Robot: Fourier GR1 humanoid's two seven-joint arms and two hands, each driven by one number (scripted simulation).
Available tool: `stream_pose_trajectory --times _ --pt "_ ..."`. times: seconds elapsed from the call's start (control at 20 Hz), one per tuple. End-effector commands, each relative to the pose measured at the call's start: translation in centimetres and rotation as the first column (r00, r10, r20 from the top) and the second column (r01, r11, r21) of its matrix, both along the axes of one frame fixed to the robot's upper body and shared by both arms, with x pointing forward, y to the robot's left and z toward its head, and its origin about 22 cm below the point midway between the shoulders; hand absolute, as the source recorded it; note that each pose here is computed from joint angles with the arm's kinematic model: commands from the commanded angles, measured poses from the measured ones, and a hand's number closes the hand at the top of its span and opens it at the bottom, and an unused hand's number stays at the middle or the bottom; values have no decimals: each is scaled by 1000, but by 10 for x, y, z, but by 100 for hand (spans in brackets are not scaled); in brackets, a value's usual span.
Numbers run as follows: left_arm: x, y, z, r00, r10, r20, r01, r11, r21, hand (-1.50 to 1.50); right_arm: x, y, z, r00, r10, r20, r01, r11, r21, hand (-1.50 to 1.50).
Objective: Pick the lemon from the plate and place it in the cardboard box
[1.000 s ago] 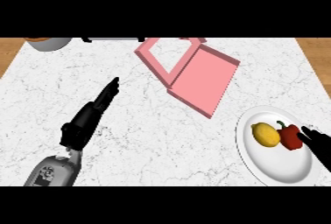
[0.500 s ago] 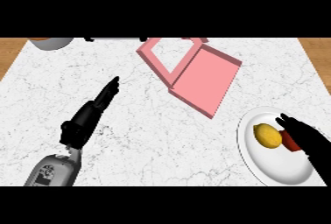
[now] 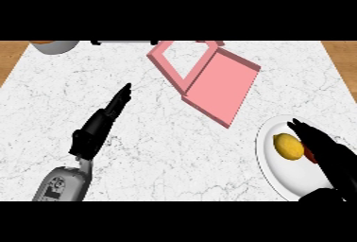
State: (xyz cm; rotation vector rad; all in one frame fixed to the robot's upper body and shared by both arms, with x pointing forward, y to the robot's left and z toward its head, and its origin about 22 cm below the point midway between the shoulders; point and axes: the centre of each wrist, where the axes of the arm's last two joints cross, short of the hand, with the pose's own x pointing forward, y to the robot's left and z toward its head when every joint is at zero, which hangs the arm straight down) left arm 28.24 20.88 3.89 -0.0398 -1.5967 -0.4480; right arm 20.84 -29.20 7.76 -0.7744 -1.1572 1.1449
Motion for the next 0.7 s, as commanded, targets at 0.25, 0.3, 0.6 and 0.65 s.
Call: stream_pose_trajectory --times 0.25,0.3,0.6,0.65 --pt "-6 -10 9 1000 -2 14 2 1000 -2 0 11 9 -23 999 35 30 -36 999 4 -150" --pt "7 -4 -5 1000 4 -8 -4 1000 12 0 1 17 -14 999 19 29 -18 1000 -17 -150" --pt "4 10 4 1000 -8 8 8 1000 -4 0 10 3 -40 1000 26 -16 -27 999 -33 -150" --pt "6 18 0 1000 0 -4 0 1000 -7 0 16 17 -55 999 24 -47 -26 999 -45 -150"
